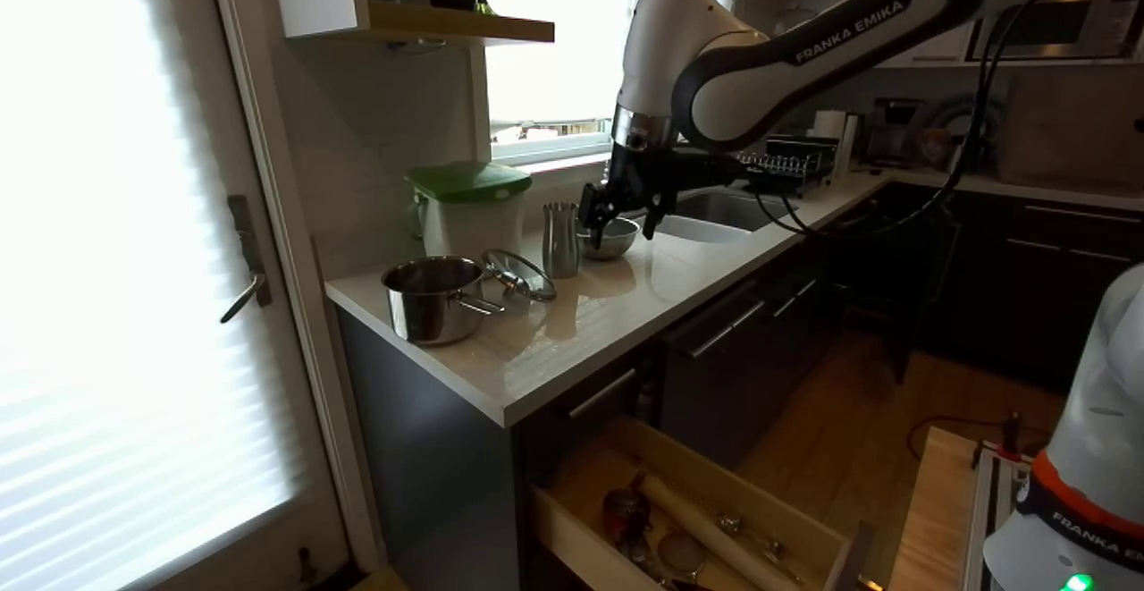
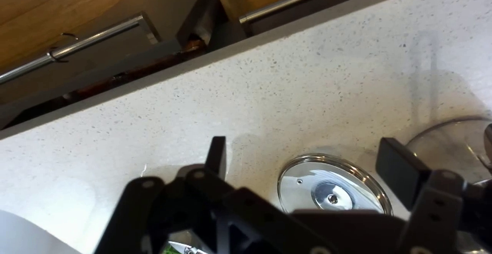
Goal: Move the pot to the right
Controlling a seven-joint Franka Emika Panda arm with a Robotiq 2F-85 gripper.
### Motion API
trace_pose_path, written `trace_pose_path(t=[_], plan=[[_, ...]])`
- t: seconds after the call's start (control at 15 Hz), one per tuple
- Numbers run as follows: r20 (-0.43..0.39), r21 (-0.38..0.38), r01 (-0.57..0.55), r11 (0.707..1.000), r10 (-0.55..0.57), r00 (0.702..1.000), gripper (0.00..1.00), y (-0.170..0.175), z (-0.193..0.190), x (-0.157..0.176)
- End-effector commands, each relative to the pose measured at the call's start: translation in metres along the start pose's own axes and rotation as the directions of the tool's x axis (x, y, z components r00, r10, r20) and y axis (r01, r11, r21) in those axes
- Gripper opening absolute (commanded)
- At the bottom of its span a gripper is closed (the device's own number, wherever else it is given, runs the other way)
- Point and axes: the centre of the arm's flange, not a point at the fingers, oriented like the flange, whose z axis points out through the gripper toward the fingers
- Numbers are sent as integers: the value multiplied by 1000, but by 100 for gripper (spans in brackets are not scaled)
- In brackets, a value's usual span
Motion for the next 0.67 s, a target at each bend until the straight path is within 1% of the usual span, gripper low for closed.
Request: trace_pose_path(t=[0.0, 0.07, 0.2, 0.27, 0.4, 0.53, 0.6], plan=[[10, -122, -147, 982, 150, 989, 100, -52, 15, 17], [-29, -140, -202, 969, 200, 979, 100, -74, 20, 26], [-42, -165, -299, 940, 296, 954, 100, -100, 20, 39], [-51, -177, -348, 920, 345, 937, 100, -113, 22, 46], [-53, -208, -441, 873, 440, 897, 100, -142, 29, 56], [-38, -273, -502, 821, 512, 858, 100, -173, 44, 57], [-44, -222, -439, 870, 441, 896, 100, -122, 34, 24]])
